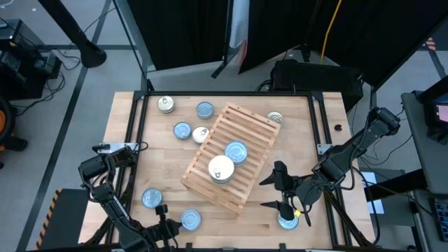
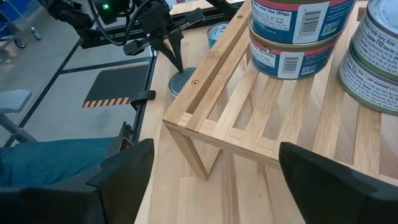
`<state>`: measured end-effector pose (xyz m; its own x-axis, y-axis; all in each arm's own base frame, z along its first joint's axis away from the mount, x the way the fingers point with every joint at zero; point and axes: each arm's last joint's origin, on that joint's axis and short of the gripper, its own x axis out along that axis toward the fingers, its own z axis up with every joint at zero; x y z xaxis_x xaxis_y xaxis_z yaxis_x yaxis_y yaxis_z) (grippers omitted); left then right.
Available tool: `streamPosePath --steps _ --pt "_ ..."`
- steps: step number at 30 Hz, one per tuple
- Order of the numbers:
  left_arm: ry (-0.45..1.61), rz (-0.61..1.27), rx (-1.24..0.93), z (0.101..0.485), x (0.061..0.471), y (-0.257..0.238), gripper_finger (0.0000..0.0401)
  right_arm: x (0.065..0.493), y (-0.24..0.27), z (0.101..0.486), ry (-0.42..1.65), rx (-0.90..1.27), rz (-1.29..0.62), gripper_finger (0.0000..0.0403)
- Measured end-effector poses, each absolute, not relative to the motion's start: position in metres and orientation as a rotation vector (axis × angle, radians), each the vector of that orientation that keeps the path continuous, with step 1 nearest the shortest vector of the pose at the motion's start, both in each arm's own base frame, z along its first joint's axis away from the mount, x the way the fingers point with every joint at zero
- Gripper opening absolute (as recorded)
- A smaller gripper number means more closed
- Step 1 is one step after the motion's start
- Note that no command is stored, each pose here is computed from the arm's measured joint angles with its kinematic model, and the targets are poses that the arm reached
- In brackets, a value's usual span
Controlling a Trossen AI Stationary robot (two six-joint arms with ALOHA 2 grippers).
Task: Stack canned seafood by type on shelf
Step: Stack the green tuna can on top of the other green tuna can on the shelf
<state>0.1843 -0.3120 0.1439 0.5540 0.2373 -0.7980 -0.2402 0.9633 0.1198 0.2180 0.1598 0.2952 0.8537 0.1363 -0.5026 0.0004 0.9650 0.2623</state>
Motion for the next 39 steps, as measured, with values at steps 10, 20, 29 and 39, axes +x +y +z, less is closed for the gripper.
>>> streamPosePath --steps 10,20,29,39 --pt "0.99 0.28 -0.022 0.14 0.177 -0.314 0.0003 0.218 0.16 0.295 0.545 0.261 0.073 0.0336" --pt "0.996 0.315 -0.047 0.137 0.173 -0.311 0.0003 0.218 0.16 0.295 0.545 0.261 0.073 0.0336" --pt "1.032 0.339 -0.09 0.123 0.166 -0.305 0.0003 0.218 0.16 0.295 0.545 0.261 0.073 0.0336" --pt "1.105 0.444 -0.088 0.143 0.157 -0.308 0.0005 0.218 0.16 0.295 0.546 0.26 0.073 0.0336"
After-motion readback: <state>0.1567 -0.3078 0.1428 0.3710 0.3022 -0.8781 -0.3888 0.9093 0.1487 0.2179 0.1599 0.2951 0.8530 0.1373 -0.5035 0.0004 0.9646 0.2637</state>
